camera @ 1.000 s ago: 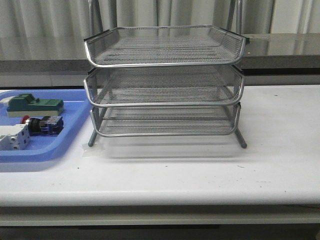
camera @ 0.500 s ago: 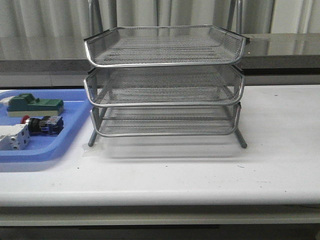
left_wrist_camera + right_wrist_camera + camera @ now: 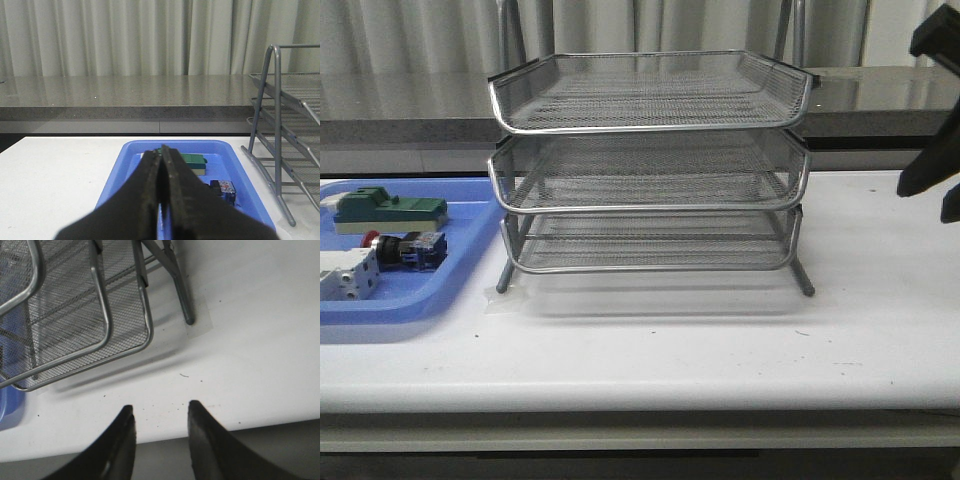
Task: Place button on rack with both arms
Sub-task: 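Move the right gripper to the middle mesh tray's front edge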
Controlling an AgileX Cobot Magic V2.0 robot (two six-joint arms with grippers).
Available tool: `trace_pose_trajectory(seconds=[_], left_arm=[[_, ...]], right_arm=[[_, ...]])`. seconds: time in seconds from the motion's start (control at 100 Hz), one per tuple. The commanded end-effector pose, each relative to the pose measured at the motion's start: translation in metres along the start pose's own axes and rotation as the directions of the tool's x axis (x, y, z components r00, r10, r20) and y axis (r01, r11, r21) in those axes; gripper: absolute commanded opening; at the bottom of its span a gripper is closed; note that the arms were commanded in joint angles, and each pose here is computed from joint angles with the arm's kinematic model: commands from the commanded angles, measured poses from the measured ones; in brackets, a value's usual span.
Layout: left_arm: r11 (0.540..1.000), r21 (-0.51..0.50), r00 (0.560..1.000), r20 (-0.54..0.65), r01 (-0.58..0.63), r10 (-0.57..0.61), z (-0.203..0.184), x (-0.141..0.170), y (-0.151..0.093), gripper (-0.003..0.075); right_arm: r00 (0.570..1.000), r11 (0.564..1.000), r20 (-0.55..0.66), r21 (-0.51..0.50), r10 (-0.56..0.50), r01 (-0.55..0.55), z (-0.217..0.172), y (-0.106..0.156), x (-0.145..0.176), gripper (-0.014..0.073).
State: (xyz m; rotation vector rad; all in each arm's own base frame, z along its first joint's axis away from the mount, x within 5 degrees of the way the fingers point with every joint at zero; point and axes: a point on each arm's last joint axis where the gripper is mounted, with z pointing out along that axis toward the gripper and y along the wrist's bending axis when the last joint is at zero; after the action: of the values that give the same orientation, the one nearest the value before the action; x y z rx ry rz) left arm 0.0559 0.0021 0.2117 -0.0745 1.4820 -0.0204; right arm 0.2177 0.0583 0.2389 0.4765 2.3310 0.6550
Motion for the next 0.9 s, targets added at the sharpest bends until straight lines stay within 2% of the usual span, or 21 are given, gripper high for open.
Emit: trace_pose_trajectory(seconds=[0.0,0.34,0.89], left_arm=[[1.000,0.007,0.997,0.073,0.014,-0.014,-0.002,0.002,0.000,-0.0020],[1.000,0.007,0.997,0.073,0.014,-0.014,-0.002,0.002,0.000,-0.0020],[1.000,0.007,0.997,0.073,0.014,-0.014,-0.002,0.002,0.000,-0.0020]], right_arm=[[0.996,0.999,0.088,-0.036,0.017,-0.014,0.002,0.011,-0.012,0.0301],[0.997,0.999,0.073,-0.029,0.032,-0.030,0.024,0.021,-0.023,0.0301],[0.996,0.999,0.085,-0.047,0.030,-0.027,0.023,0.026,-0.029,0.0301]])
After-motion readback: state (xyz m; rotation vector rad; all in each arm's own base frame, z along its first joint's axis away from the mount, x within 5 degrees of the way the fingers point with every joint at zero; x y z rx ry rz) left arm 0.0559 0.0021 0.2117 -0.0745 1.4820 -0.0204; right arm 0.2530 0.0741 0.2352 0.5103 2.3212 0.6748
